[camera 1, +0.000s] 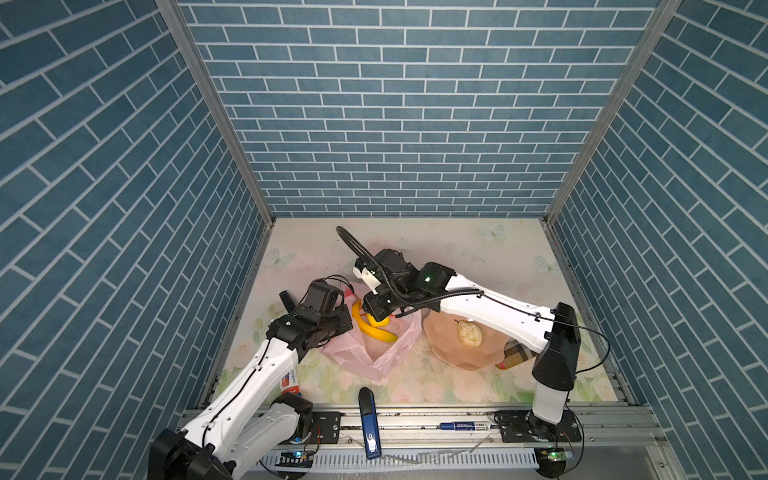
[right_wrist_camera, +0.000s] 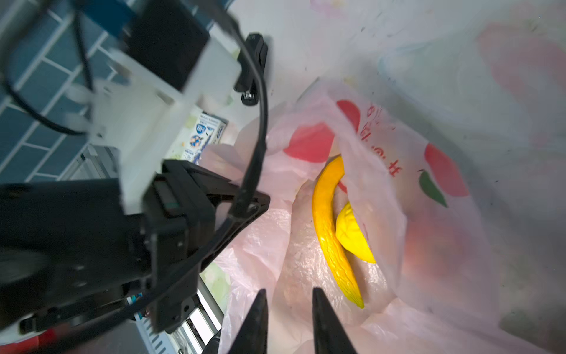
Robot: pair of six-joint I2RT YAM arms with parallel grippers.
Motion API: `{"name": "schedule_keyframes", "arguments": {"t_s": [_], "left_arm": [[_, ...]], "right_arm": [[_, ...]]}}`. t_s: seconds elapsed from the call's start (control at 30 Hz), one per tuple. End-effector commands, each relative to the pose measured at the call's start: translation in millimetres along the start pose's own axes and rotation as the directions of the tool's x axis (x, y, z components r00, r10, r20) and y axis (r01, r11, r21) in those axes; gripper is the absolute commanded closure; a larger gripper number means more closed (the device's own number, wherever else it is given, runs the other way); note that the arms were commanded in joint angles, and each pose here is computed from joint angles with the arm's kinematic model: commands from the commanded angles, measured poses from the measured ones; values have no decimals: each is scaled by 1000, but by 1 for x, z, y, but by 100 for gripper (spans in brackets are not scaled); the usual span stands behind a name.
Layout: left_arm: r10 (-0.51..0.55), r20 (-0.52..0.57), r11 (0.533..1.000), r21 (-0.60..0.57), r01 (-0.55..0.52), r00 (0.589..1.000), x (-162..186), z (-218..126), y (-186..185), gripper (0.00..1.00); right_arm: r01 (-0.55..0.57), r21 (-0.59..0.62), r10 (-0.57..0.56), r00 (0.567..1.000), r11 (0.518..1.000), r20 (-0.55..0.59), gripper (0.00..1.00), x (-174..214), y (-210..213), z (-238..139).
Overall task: Take the fake fruits out of the plastic bag
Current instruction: 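Move the right gripper over the bag and reach into its mouth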
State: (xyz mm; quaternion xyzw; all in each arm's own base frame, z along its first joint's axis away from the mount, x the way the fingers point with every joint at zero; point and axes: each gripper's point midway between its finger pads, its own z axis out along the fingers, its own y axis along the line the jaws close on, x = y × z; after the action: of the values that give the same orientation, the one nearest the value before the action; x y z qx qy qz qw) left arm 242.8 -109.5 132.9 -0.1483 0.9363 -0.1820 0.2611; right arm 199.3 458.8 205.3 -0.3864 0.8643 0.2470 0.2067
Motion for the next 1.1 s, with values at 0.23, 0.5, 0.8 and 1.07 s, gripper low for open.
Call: {"name": "schedule_keyframes", "arguments": {"t_s": [0.23, 0.5, 0.8, 1.07], "left_arm": [[-25, 12, 999, 22, 25, 1000, 7, 3, 4, 99], [-41, -3, 998, 36, 41, 999, 18, 4, 9, 99], [-56, -21, 995, 77, 58, 998, 24, 8, 5, 99], [-55, -18, 995, 84, 56, 998, 24, 8, 5, 99]], "right_arm": [[-56, 0, 56, 989, 998, -135, 75, 27, -10, 49], [-76, 75, 88, 981, 994, -173, 70, 38, -35, 78], [-88, 156, 111, 983, 984, -144, 55, 34, -63, 97], [-89, 216, 113, 988, 972, -103, 45, 27, -76, 94]]}}
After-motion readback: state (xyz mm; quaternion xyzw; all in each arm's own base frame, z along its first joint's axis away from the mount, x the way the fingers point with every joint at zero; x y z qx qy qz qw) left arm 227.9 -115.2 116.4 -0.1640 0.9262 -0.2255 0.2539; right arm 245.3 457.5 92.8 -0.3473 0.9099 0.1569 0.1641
